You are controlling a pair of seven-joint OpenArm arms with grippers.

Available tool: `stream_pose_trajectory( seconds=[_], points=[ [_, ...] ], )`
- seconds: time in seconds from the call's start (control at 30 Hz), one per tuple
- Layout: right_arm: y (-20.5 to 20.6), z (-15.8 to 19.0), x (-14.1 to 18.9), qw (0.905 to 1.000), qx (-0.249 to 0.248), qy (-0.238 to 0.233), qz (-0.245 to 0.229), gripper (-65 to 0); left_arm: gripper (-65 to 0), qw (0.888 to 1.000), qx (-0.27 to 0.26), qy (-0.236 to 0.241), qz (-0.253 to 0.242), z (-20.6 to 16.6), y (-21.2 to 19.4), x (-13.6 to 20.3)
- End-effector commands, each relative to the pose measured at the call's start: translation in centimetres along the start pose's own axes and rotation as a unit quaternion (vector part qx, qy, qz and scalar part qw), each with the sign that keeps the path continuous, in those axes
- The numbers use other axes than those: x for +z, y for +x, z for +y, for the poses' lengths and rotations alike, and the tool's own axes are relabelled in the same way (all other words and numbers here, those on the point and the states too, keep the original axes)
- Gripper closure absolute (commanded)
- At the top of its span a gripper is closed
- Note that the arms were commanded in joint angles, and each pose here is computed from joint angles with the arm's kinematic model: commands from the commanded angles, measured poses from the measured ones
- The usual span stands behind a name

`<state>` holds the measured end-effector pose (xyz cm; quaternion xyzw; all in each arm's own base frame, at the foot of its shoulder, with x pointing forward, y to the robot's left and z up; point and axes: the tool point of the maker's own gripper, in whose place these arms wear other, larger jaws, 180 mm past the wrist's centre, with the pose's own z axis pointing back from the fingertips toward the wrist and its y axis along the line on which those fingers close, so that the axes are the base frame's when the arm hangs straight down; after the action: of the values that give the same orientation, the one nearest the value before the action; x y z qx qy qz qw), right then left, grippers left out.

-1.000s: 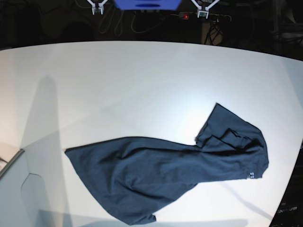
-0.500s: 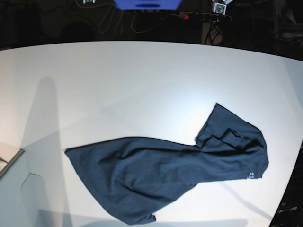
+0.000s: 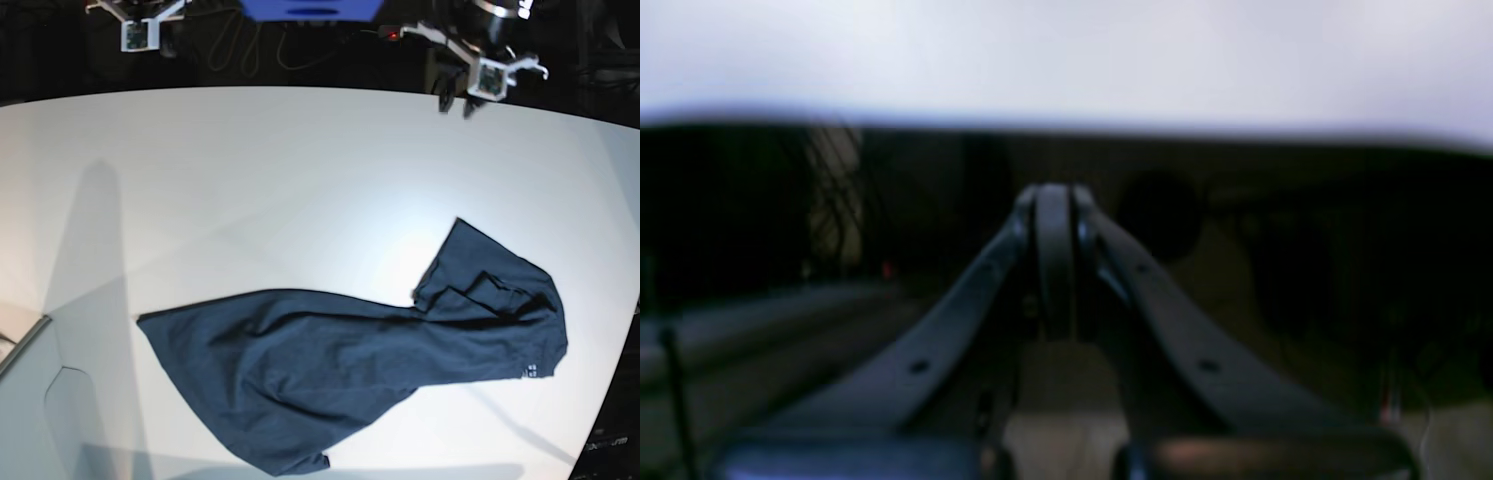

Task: Layout the t-shirt on the table in an organized manner, then fold the t-shirt properly
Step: 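Lower the left gripper onto the navy t-shirt's bunched end and grasp it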

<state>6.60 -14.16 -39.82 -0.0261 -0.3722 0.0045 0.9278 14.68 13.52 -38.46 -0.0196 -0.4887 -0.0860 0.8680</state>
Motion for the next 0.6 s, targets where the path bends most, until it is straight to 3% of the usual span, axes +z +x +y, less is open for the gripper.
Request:
stream_pose_trajectory(
  seconds=[0.0,0.1,0.27,0.43,0.57],
  points=[
    [1.0,0.0,0.5,0.9999,0.001,0.000,-0.016,0.0,-24.9,0.999,0.013,0.004,-0.030,0.1,1.8,-0.3],
    [2.7,0.1,0.6,0.9993,0.001,0.001,-0.038,0.0,-29.9,0.996,0.051,0.008,-0.071,0.7,4.5,-2.2],
    [2.9,0.1,0.5,0.9992,0.000,0.001,-0.041,0.0,-30.7,0.990,0.093,0.013,-0.105,2.1,6.9,-6.8],
    [2.6,-0.2,0.6,0.9993,0.002,-0.003,-0.037,0.0,-30.8,0.991,0.130,0.014,-0.040,3.5,5.9,-11.6],
    [1.8,-0.3,0.5,0.9999,0.003,-0.003,-0.015,0.0,-34.2,0.981,0.188,0.035,-0.022,5.9,5.0,-13.9]
  ],
)
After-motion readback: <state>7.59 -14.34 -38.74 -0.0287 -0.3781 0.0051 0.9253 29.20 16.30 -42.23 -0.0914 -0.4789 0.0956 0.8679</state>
